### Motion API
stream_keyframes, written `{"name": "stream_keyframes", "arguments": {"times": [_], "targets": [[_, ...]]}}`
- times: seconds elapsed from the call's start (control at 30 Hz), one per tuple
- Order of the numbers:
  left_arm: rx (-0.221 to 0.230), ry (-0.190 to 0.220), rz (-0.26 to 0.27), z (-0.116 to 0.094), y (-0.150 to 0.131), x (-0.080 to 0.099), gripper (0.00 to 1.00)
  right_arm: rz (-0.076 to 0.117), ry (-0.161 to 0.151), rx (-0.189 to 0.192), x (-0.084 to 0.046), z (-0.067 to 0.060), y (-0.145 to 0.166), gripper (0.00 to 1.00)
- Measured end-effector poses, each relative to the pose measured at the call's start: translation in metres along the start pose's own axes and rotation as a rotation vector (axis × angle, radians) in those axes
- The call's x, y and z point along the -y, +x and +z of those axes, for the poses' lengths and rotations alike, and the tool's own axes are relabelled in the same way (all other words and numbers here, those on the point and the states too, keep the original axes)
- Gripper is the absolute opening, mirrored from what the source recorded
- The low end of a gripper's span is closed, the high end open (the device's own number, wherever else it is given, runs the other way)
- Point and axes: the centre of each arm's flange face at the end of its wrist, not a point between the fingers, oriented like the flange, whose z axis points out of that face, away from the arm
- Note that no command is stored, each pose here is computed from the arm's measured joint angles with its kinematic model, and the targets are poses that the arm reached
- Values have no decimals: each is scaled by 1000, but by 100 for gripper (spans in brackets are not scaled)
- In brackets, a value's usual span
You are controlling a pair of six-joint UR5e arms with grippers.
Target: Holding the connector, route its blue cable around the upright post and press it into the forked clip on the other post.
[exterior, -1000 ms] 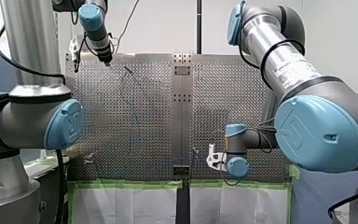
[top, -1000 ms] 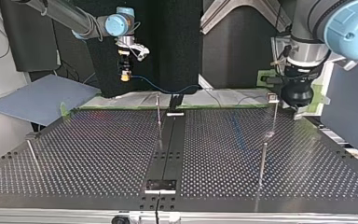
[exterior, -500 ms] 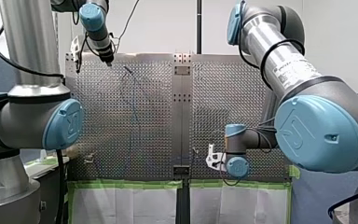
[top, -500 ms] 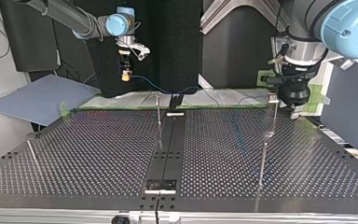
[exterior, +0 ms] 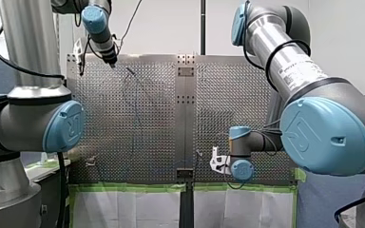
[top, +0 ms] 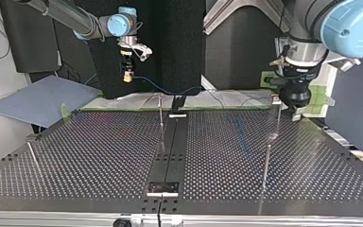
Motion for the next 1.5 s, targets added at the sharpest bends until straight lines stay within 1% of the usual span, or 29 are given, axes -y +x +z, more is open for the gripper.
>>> {"name": "stream_keyframes", "arguments": {"times": [0.17, 0.43, 0.53, 0.63, 0.73, 0.87, 1.07, 1.3, 1.5], "targets": [[-17, 31, 20, 9, 18, 0, 85, 0, -1, -1, 0, 0, 0, 0], [-66, 101, 94, 25, 59, 3, 85, 0, 0, -1, 0, 0, 0, 0], [-76, 117, 125, 28, 73, 5, 85, 0, 3, -3, 2, 0, 0, 0], [-76, 121, 156, 31, 84, 6, 85, 0, 5, -4, 3, 1, 1, 0], [-66, 126, 186, 36, 90, 8, 85, -1, 6, -4, 4, 1, 2, 0], [-42, 136, 203, 49, 89, 13, 85, -2, 11, -6, 6, 1, 2, 0], [9, 171, 238, 71, 82, 28, 85, -3, 18, -8, 11, -1, 1, 0], [75, 221, 303, 98, 74, 50, 85, -4, 28, -7, 16, -4, 1, 0], [97, 234, 358, 118, 84, 57, 85, -4, 37, -8, 20, -6, 0, 0]]}}
